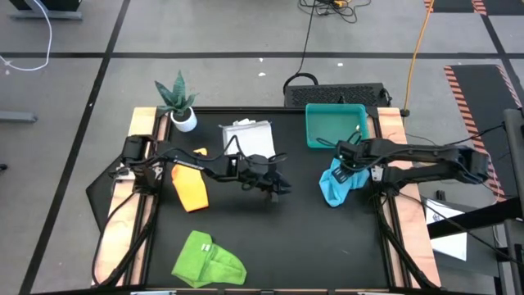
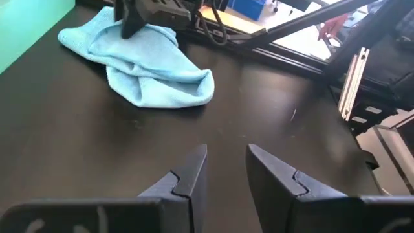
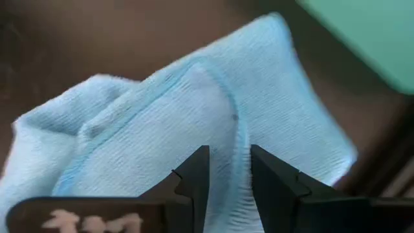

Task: Fold microfiber towels
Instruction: Fold the blue microfiber towel

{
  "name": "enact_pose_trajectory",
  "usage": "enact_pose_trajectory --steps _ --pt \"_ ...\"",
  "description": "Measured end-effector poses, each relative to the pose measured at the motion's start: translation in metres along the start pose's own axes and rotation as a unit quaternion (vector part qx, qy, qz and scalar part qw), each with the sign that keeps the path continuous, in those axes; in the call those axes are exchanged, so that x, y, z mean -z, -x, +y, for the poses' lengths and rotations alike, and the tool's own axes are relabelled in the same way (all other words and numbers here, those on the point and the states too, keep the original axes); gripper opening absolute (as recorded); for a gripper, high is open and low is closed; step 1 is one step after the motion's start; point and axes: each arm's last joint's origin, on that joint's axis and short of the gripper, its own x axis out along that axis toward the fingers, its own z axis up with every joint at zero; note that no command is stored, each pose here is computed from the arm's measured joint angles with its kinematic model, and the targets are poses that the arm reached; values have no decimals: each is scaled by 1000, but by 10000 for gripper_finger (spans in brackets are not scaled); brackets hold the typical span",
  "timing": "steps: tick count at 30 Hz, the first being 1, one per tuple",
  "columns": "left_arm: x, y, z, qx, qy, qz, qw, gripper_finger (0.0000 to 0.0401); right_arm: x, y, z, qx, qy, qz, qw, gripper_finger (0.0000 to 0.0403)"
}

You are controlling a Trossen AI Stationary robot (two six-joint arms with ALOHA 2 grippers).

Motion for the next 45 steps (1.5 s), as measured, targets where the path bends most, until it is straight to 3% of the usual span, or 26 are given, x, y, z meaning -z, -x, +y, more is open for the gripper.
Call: enact_pose_trajectory --steps 3,7,10,13,16,20,25,30,34,45 --pt "2 0 1 -3 0 9 1000 108 0 -1 -1 7 -12 6 1000 92" --pt "3 0 1 -5 2 14 1000 108 -1 0 0 -2 -3 -3 1000 17" --pt "3 0 1 -5 10 14 1000 108 -5 11 4 -32 6 -21 999 6" --pt "2 0 0 -4 31 10 999 108 -13 33 20 -128 46 -82 987 2" --pt "-2 0 -1 0 42 -10 999 108 -16 55 38 -249 81 -134 956 1" --pt "-11 1 -2 -27 -3 -70 997 108 -13 65 56 -335 100 -138 927 1" --pt "-17 1 -2 -53 -84 -104 990 108 -9 60 73 -346 118 -116 924 1" --pt "-1 -13 9 -10 -65 -57 996 109 -13 54 83 -350 118 -117 922 0" --pt "3 -16 13 -12 -62 -46 997 116 -16 53 86 -356 122 -127 918 0" --pt "4 -17 15 -21 -65 -43 997 231 -21 59 89 -385 123 -153 902 0"
